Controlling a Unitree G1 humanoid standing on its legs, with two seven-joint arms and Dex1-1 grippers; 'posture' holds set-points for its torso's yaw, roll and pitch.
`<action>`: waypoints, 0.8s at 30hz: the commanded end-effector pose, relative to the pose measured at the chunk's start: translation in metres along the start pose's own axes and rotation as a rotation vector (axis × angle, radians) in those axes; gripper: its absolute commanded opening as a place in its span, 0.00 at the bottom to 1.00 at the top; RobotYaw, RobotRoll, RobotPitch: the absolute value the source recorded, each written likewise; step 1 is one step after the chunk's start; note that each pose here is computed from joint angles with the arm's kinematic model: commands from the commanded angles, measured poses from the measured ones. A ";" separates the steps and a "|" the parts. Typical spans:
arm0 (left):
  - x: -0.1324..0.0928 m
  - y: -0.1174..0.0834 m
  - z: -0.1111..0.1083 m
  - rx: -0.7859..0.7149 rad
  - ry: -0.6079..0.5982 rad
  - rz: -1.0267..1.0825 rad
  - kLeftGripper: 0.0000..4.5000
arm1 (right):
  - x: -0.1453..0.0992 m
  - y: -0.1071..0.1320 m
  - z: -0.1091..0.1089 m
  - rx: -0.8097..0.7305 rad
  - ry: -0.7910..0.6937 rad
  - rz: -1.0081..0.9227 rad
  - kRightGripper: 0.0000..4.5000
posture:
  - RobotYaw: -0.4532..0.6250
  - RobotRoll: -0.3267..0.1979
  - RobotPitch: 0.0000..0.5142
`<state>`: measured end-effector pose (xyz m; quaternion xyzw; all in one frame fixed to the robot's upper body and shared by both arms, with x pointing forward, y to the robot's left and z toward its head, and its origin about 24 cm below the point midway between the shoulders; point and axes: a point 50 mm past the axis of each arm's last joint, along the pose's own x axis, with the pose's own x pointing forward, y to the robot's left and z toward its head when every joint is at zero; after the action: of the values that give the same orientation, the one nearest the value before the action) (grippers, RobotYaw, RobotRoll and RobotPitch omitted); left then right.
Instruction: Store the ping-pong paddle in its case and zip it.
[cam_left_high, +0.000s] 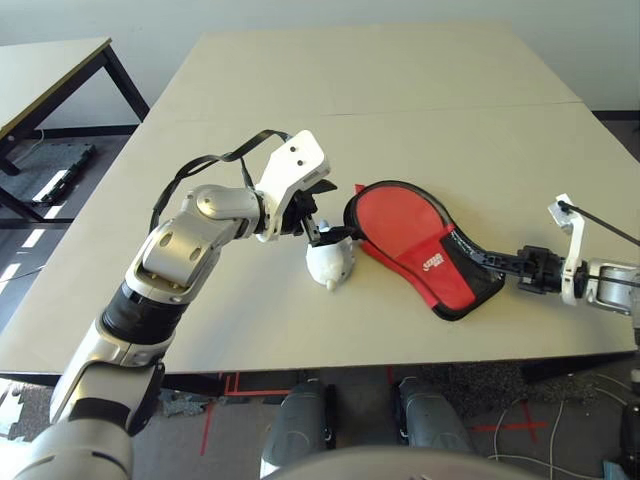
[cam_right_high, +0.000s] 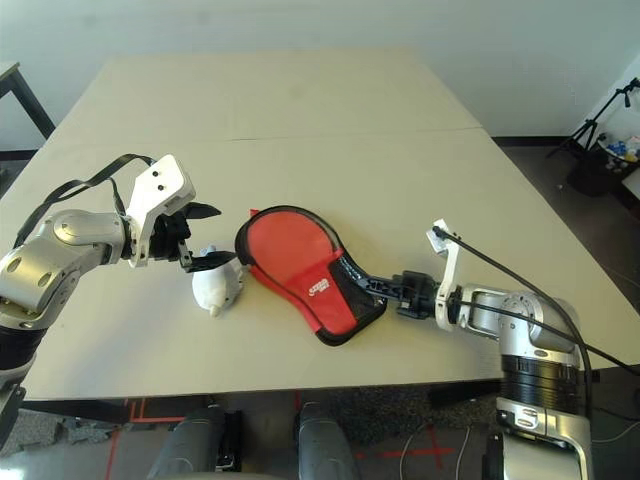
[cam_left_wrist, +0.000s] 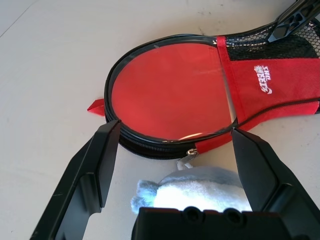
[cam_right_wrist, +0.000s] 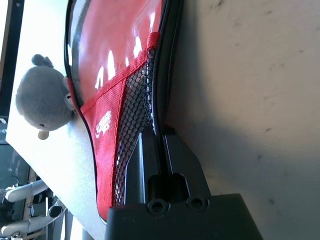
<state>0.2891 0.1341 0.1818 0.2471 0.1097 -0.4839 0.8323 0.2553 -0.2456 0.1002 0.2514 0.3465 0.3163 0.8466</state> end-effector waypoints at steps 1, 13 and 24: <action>0.000 -0.001 0.000 0.003 0.008 -0.002 1.00 | 0.005 0.006 -0.001 0.001 0.004 0.012 0.00 | 0.43 0.62 0.18; -0.006 0.000 -0.002 -0.005 0.032 0.006 1.00 | -0.029 -0.017 0.046 -0.246 -0.043 -0.116 0.73 | 0.44 0.62 0.18; -0.026 0.000 -0.033 -0.143 0.094 0.060 1.00 | 0.002 -0.006 0.105 -0.784 -0.169 0.049 1.00 | 0.44 0.62 0.18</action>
<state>0.2808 0.1673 0.1663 0.2222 0.1749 -0.4376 0.8535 0.3341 -0.2754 0.1681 -0.0304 0.1152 0.3996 0.9089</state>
